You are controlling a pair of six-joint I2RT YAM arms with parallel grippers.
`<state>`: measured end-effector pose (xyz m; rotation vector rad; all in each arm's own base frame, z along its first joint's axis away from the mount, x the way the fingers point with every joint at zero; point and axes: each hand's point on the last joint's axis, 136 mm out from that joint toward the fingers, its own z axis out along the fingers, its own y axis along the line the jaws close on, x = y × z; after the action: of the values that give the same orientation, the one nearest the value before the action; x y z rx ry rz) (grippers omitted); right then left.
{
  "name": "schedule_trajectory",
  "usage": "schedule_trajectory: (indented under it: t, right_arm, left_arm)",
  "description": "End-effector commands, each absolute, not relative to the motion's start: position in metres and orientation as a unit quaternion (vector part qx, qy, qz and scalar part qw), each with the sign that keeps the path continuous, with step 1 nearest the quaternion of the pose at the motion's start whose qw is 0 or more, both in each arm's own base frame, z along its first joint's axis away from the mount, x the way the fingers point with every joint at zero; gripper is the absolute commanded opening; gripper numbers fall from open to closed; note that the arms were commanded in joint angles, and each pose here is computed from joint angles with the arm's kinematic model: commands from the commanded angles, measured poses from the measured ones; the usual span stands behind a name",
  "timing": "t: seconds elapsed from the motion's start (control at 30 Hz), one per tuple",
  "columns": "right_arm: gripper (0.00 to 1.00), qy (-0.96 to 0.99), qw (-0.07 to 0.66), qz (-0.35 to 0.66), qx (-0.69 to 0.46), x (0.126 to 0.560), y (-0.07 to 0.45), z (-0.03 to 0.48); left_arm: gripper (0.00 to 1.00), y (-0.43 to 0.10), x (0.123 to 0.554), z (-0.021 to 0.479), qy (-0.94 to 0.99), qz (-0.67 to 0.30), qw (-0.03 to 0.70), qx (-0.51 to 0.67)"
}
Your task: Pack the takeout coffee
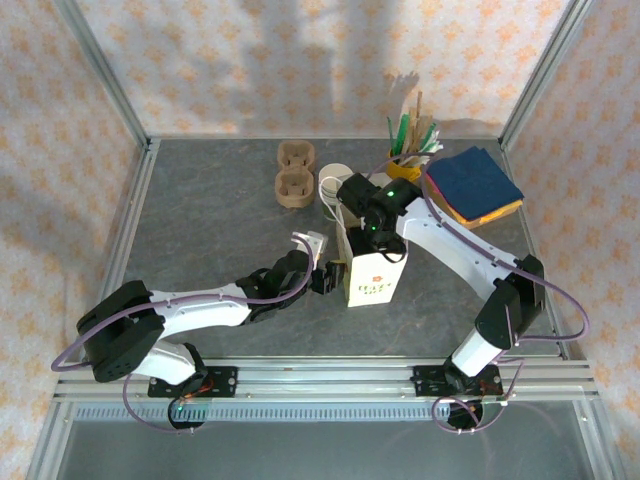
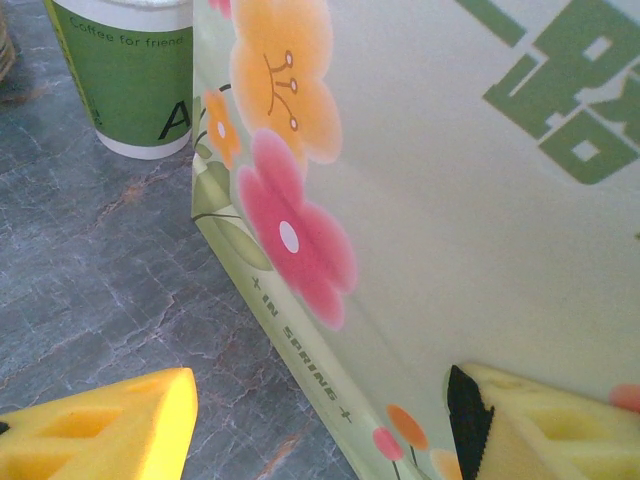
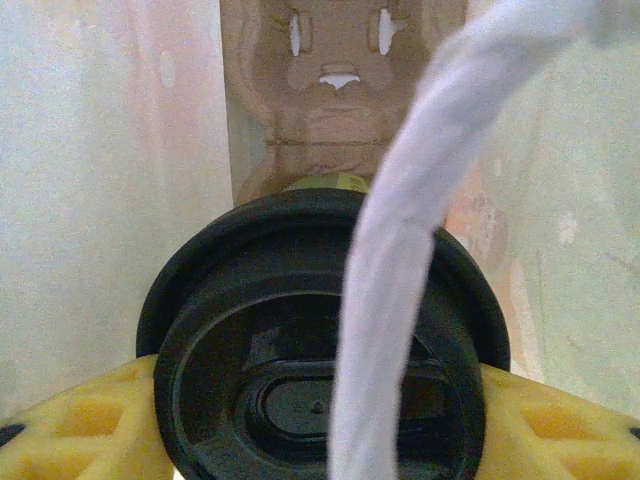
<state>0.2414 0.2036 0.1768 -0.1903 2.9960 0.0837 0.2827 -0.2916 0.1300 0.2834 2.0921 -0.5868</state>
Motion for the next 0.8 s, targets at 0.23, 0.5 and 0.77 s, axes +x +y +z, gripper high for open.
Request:
schedule_trajectory:
  t: [0.23, 0.5, 0.77]
  right_arm:
    - [0.40, 0.995, 0.079, 0.014, -0.060, 0.2385, 0.1907, 0.1856]
    - [0.40, 0.995, 0.080, 0.013, -0.057, 0.2359, 0.1879, 0.1855]
    - [0.40, 0.995, 0.078, 0.011, -0.056, 0.2347, 0.1867, 0.1839]
  left_arm:
    - [0.69, -0.3007, 0.2876, 0.1429, 0.838, -0.239, 0.474, 0.126]
    - [0.69, -0.3005, 0.2874, 0.1394, 0.840, -0.238, 0.471, 0.126]
    - [0.69, -0.2981, 0.2877, 0.1376, 0.842, -0.232, 0.471, 0.123]
